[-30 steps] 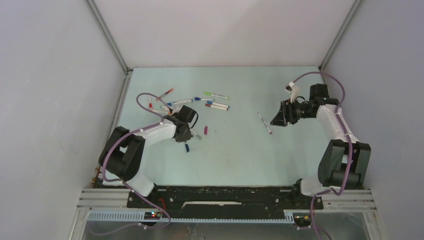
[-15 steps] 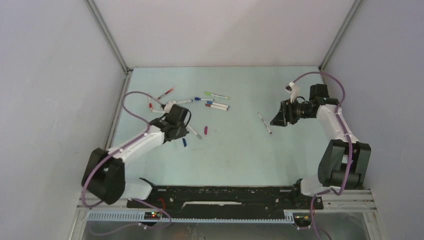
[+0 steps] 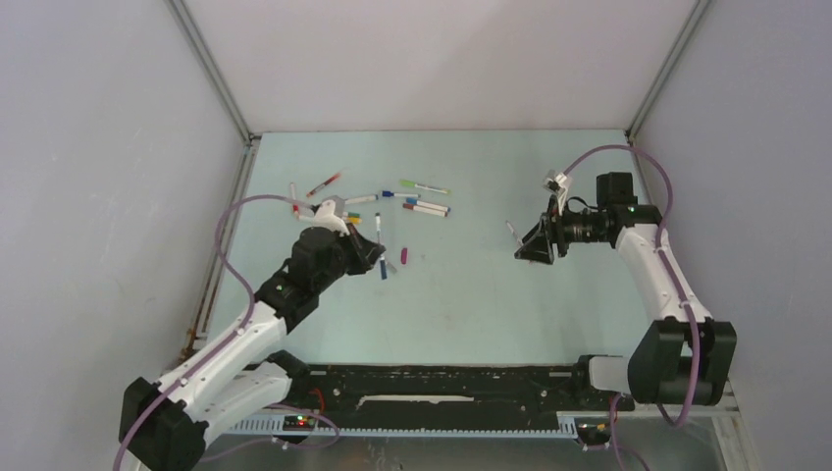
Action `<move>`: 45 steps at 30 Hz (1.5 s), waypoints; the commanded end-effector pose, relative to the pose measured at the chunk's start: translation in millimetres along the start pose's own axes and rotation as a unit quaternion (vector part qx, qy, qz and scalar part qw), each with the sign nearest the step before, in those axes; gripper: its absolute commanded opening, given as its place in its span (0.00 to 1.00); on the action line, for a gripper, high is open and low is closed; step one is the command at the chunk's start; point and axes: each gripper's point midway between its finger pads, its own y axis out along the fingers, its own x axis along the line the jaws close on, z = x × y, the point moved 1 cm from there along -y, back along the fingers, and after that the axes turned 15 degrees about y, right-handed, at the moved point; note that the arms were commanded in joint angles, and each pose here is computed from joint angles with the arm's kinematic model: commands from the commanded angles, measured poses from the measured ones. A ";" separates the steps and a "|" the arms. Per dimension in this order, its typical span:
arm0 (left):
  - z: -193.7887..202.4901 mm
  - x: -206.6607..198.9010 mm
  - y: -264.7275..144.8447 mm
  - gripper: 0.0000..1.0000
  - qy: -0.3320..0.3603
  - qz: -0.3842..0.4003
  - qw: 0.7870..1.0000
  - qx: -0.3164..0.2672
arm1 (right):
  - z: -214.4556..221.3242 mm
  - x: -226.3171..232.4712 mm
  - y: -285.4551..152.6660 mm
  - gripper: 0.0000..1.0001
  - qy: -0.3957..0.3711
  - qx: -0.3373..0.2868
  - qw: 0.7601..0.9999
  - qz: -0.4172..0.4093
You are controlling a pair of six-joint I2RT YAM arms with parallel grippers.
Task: Open the pen caps
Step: Pick up the pen from the center of the board.
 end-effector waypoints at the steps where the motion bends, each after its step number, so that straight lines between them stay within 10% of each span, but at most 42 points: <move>1: -38.2 -70.3 -13.4 0.00 0.046 0.158 0.982 -0.096 | -0.1 36.2 0.8 0.62 -0.063 -0.025 0.995 -0.077; 15: -41.0 -192.1 13.0 0.00 0.108 0.270 0.950 -0.113 | -5.8 79.4 26.8 0.67 0.049 -0.019 0.977 -0.205; 34: -27.5 -238.0 31.3 0.00 0.098 0.295 0.946 -0.096 | -27.9 78.4 38.4 0.73 0.148 -0.062 0.969 -0.188; 41: -24.2 -246.1 34.7 0.00 0.093 0.293 0.947 -0.095 | -28.6 76.3 37.8 0.63 0.154 -0.069 0.968 -0.186; 45: -23.2 -247.7 35.9 0.00 0.094 0.293 0.947 -0.093 | -26.7 76.9 39.7 0.36 0.155 -0.063 0.967 -0.190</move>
